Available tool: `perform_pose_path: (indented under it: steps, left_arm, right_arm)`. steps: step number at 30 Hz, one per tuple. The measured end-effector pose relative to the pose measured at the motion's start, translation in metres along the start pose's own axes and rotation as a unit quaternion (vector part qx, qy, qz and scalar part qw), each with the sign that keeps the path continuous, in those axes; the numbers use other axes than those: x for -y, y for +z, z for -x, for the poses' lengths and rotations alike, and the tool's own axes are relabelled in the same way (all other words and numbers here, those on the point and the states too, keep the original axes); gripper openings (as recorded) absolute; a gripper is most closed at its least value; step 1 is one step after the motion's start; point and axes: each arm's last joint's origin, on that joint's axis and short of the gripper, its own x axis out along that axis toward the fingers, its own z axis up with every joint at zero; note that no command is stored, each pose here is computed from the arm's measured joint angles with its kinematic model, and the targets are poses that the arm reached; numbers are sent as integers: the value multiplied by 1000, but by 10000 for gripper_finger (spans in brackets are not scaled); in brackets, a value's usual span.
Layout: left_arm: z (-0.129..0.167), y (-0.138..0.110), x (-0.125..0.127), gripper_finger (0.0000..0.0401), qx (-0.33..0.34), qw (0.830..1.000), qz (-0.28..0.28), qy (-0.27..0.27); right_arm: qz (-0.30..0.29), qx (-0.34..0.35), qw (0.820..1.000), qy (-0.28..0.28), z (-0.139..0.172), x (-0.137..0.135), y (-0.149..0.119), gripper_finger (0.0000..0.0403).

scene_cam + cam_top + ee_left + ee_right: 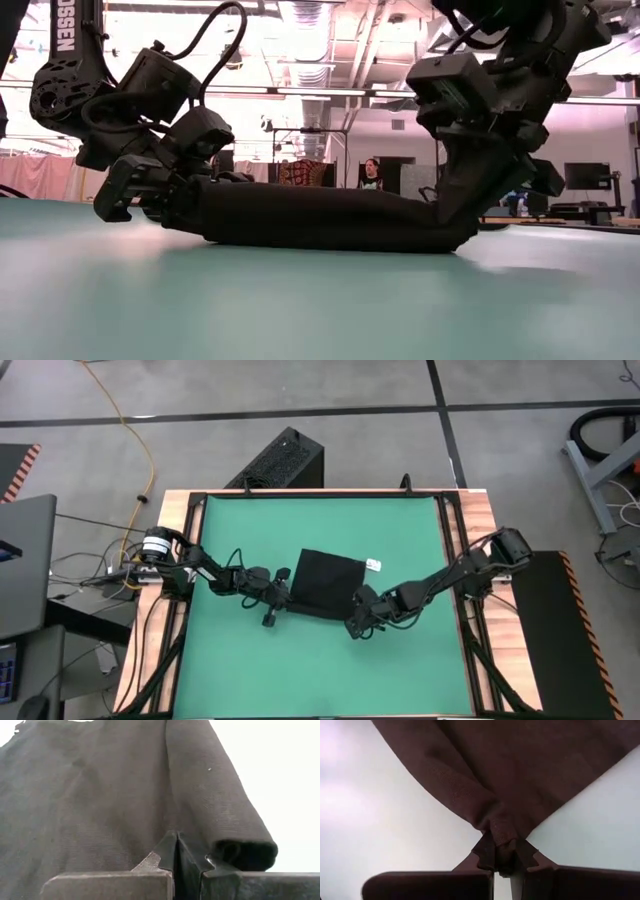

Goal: Roll towel
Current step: Roll the black towel

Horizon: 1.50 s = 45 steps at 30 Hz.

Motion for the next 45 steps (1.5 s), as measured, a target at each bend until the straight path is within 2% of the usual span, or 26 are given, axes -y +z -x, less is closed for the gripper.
perform_pose_path:
  steps: [16, 24, 30, 36, 39, 41, 45]
  left_arm:
    - [0, 1, 0, 0, 2, 1000, -24, 5]
    - [13, 22, -5, 0, 27, 994, -67, 82]
    - [31, 37, -7, 0, 14, 989, -81, 127]
    - [48, 60, 8, 0, 62, 989, -97, 93]
    - [51, 67, 23, 0, 95, 987, -126, 35]
    - [47, 65, 32, 0, 88, 986, -137, 16]
    - [36, 57, 44, 0, 43, 986, -159, 26]
  right_arm:
    - [-10, -30, 999, -10, -4, 11, 22, 34]
    - [-1, -38, 999, -10, -5, 13, 25, 34]
    - [6, -43, 999, -21, -4, 15, 24, 34]
    - [18, -45, 999, -20, -5, 15, 25, 34]
    - [21, -44, 999, -19, -5, 15, 25, 34]
    - [21, -44, 999, -19, -5, 15, 26, 34]
    - [16, -50, 998, -17, -5, 16, 28, 34]
